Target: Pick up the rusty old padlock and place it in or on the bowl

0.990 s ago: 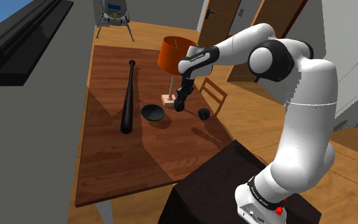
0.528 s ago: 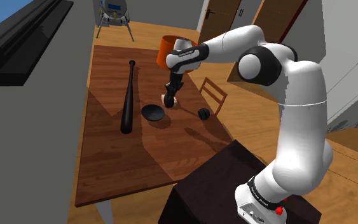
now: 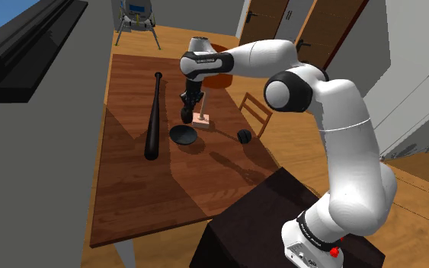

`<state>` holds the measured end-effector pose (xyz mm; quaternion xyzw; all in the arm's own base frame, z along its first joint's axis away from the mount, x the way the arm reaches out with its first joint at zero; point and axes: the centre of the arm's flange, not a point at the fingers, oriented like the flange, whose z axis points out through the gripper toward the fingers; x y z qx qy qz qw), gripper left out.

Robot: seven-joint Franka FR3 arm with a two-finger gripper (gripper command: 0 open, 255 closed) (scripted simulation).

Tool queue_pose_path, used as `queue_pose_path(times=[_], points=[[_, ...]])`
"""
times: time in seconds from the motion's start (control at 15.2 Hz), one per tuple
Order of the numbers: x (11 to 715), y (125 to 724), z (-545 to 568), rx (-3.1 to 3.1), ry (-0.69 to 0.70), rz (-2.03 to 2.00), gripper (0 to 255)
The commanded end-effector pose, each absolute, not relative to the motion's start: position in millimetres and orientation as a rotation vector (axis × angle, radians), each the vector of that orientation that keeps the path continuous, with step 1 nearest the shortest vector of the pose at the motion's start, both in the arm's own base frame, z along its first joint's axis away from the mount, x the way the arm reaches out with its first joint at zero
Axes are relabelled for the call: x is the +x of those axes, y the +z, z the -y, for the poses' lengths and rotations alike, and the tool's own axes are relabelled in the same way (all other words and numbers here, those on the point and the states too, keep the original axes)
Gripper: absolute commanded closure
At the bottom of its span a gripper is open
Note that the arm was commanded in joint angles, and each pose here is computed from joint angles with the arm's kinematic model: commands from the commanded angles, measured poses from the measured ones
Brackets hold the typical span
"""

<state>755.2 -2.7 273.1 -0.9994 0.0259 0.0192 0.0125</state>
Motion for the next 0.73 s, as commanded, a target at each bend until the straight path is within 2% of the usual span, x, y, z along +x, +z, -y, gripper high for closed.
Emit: queue_pose_path(times=[0.0,0.66], points=[[757.6,264.5,1.2,-3.115,0.062,-0.083,255],[757.6,211.7,1.2,-3.115,0.062,-0.083,255]])
